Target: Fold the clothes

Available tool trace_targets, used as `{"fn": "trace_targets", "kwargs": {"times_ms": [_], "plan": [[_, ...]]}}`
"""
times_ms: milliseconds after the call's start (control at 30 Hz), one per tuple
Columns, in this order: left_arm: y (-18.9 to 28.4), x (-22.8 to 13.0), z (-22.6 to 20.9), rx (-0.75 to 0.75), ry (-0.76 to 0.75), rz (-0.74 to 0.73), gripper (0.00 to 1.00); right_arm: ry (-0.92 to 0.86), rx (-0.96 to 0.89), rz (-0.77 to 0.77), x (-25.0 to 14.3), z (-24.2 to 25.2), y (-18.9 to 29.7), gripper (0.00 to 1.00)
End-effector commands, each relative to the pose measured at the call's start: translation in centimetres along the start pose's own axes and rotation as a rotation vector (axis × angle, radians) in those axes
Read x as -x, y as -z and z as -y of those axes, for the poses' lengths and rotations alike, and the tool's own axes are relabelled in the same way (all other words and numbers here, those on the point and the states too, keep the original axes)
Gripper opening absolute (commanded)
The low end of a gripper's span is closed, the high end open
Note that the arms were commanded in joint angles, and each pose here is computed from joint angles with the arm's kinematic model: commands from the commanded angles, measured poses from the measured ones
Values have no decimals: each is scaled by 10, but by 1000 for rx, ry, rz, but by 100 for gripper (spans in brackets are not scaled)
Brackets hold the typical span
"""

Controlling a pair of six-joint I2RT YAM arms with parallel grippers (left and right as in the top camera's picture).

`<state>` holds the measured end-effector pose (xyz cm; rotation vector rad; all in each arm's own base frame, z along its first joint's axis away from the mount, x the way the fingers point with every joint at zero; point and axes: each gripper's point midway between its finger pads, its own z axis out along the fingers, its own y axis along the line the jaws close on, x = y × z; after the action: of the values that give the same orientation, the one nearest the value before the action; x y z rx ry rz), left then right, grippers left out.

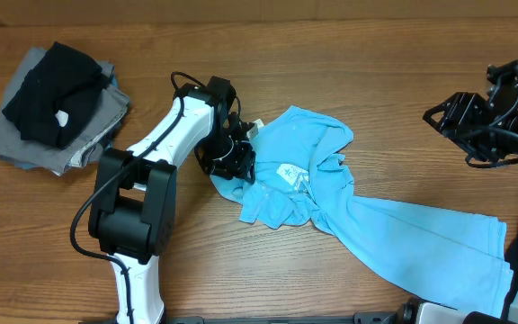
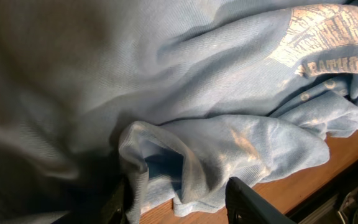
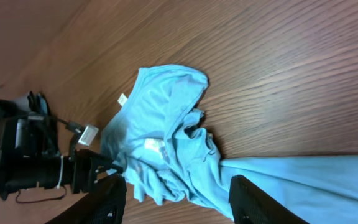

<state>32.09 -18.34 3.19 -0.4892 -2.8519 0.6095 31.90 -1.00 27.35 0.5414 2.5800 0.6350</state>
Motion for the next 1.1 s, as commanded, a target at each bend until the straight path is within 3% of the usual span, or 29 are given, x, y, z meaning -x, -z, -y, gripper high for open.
{"fn": "trace_targets", "kwargs": {"times_ms": [0, 200, 433, 600, 833, 1033, 1067], "plan": [[-7, -8, 6, -18, 15, -41, 57, 20, -13, 18, 3, -1, 4, 58], [2, -22, -25, 145, 46, -100, 65, 16, -53, 19, 3, 6, 4, 59], [35, -8, 5, -19, 68, -53, 71, 14, -74, 22, 3, 10, 4, 60], [30, -2, 14, -32, 37, -37, 77, 14, -74, 21, 3, 10, 4, 62], [-7, -12, 22, -18, 27, -70, 72, 14, -74, 20, 3, 10, 4, 63], [-25, -23, 18, -10, 35, -99, 59, 12, -75, 17, 2, 10, 4, 63], [-25, -24, 16, 3, 35, -101, 53, 12, -75, 17, 2, 10, 4, 63]]}}
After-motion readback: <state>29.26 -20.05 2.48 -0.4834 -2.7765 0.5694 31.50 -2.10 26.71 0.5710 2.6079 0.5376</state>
